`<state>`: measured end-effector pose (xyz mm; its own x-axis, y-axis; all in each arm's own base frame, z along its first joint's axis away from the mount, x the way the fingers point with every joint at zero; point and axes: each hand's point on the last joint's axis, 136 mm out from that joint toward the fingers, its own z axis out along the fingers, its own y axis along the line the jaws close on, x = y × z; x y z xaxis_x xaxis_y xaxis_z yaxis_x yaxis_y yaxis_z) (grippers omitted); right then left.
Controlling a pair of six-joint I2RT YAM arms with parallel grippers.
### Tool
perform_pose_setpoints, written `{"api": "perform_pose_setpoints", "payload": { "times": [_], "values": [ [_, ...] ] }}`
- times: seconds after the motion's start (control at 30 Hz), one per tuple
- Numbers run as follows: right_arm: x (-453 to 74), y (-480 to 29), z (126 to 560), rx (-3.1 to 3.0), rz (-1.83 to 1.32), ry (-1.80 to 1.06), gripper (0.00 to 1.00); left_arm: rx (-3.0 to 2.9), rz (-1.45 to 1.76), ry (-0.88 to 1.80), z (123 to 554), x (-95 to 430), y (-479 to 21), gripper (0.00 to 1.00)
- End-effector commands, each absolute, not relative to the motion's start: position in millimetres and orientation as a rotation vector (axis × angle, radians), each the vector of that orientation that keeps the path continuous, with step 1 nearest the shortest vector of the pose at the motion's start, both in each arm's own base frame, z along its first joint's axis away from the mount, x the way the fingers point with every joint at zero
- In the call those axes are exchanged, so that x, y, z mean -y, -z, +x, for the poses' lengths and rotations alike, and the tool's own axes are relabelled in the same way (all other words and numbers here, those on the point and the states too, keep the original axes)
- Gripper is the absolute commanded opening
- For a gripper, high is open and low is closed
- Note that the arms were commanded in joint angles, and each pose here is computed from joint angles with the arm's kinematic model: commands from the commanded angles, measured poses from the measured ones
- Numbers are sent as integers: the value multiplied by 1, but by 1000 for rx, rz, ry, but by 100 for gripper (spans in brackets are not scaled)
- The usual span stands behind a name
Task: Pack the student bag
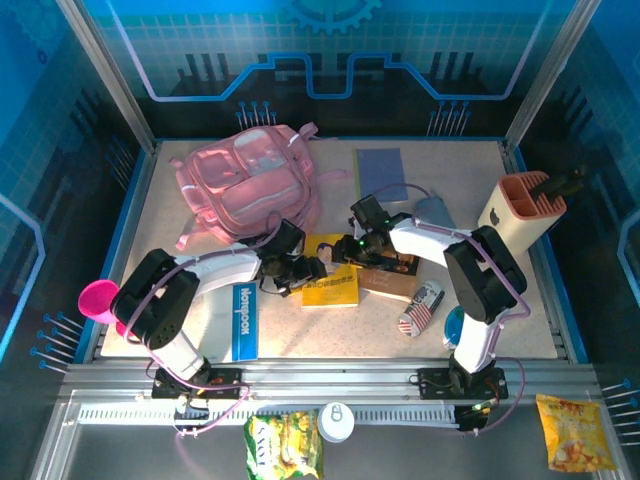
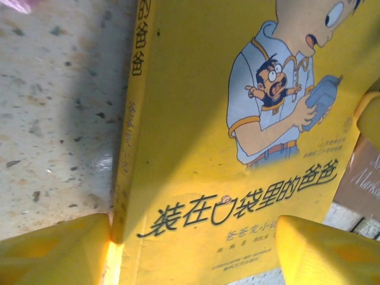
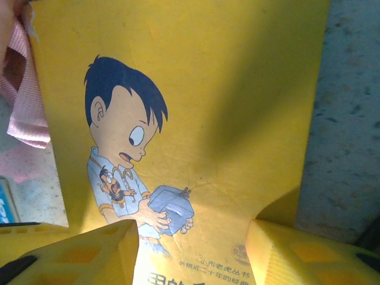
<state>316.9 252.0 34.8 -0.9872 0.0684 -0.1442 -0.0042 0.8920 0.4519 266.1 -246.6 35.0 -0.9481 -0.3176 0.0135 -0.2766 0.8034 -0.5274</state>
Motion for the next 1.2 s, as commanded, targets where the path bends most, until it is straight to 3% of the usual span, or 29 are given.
{"api": "perform_pose_setpoints", "payload": {
  "times": [0.0, 0.27, 0.43, 0.63, 0.83, 1.17],
  "values": [
    [-212, -11, 288, -3021, 51, -428, 54, -2858, -355, 1074, 268, 283, -53, 66],
    [-214, -5, 288, -3028, 84, -452, 52, -2833, -344, 1021, 278, 284, -52, 63],
    [-209, 0, 288, -3038, 112, -429, 51, -2820, -448, 842, 289, 262, -39, 68],
    [-210, 3, 287, -3049, 114, -436, 51, -2811, -462, 895, 297, 271, -37, 68],
    [-213, 9, 283, -3068, 143, -479, 51, -2777, -386, 1082, 298, 292, -51, 62],
    [-204, 4, 286, -3021, 240, -508, 49, -2641, -306, 1301, 299, 306, -121, 41]
  ]
}}
